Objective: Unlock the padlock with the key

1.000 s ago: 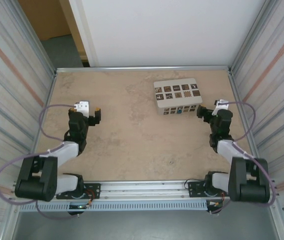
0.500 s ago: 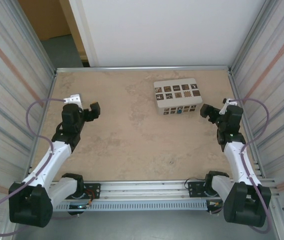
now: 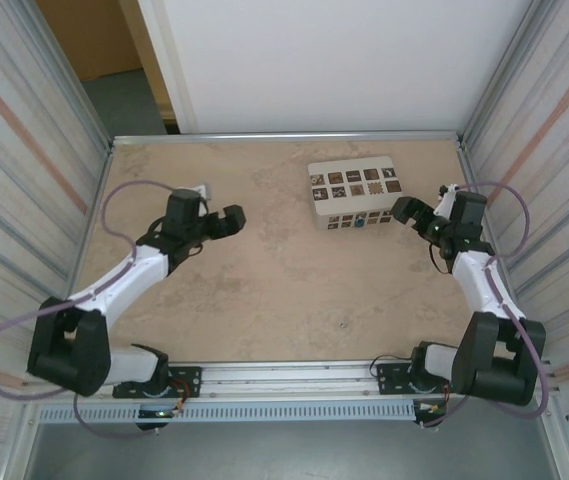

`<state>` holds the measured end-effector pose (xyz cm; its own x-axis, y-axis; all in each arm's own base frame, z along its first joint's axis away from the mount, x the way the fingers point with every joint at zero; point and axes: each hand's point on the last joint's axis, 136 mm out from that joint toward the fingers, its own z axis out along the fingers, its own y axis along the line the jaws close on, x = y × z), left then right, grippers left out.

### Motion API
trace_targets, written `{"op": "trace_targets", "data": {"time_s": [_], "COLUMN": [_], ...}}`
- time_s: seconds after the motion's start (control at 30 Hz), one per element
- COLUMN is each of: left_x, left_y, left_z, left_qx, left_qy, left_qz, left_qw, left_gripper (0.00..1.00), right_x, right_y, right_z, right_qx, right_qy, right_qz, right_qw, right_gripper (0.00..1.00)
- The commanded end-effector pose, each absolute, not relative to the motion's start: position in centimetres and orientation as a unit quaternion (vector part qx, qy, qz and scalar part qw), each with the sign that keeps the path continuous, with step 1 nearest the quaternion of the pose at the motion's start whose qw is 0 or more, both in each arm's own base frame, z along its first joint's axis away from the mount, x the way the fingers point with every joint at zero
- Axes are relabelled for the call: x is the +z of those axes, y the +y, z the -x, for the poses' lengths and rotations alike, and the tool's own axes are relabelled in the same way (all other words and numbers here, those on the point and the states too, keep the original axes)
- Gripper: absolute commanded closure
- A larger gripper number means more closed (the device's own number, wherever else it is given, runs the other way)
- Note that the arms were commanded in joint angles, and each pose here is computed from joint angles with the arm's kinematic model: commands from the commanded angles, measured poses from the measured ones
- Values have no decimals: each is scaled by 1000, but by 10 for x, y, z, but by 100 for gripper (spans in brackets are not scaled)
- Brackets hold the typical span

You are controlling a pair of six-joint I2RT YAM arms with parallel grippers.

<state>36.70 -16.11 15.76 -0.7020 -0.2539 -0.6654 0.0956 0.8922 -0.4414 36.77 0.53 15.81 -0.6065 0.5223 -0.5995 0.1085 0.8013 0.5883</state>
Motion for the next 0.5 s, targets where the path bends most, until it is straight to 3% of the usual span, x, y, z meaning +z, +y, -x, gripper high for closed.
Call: {"op": "trace_targets", "data": {"time_s": [0.0,0.47], "left_x": [167,157], "left_y": [-197,-298], "left_z": [-377,-430], "left_qx": [-264,-353], "left_qy": [890,875], "left_qz": [21,-15], "left_qw": [371,331], "left_gripper": [1,1], "right_x": [174,140], "right_y": [6,3], "right_z": [-388,-452], "right_qx": [284,312], "right_qy": [842,853], "right_qz": [-182,-178], "right_qw": [422,379], "right_gripper": [1,1]}}
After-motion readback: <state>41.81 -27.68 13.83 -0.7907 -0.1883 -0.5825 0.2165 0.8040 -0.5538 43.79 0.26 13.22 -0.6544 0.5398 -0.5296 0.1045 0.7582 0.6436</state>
